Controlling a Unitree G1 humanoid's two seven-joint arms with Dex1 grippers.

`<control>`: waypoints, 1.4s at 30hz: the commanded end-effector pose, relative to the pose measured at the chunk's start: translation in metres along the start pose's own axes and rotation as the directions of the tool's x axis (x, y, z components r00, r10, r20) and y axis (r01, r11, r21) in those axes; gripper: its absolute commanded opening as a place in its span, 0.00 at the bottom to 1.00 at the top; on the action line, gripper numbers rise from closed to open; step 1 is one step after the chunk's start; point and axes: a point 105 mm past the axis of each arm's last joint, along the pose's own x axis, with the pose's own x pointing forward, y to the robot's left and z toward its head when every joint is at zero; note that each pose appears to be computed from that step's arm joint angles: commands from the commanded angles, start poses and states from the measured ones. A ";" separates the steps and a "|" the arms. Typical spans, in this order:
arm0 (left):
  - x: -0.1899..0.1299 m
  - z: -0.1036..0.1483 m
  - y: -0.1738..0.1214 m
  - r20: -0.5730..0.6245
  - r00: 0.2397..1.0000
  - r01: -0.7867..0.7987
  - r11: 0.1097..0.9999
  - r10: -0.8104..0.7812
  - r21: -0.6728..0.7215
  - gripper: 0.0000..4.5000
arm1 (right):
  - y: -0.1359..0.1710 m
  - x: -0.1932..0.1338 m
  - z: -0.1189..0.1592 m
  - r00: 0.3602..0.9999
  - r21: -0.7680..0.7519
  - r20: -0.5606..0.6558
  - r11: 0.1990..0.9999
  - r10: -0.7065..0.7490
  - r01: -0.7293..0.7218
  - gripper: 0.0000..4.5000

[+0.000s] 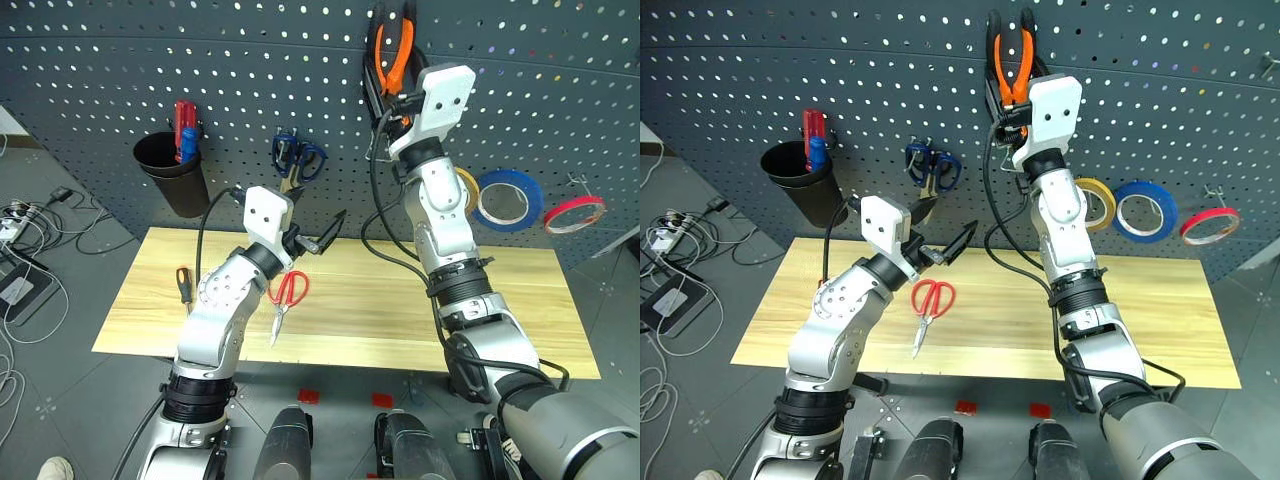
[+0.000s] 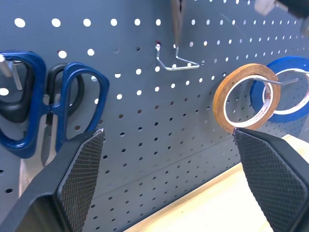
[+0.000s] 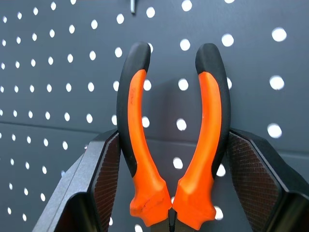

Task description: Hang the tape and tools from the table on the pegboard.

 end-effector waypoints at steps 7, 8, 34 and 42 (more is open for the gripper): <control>-0.001 0.010 -0.006 0.027 0.999 0.036 0.999 -0.037 0.019 1.00 | 0.001 -0.027 -0.023 0.997 -0.012 -0.072 1.000 -0.028 0.027 0.67; 0.000 0.010 -0.006 0.027 0.999 0.037 0.999 -0.038 0.020 1.00 | 0.001 -0.028 -0.023 0.997 -0.014 -0.075 1.000 -0.027 0.026 0.67; -0.059 -0.066 -0.002 -0.335 0.916 -0.221 0.974 0.221 0.039 1.00 | 0.008 -0.141 -0.015 0.855 0.064 -0.369 0.928 0.365 -0.368 0.99; -0.093 -0.114 0.011 -0.595 0.707 -0.390 0.912 0.383 0.125 1.00 | 0.046 -0.191 -0.015 0.641 0.201 -0.394 0.742 0.659 -0.639 0.99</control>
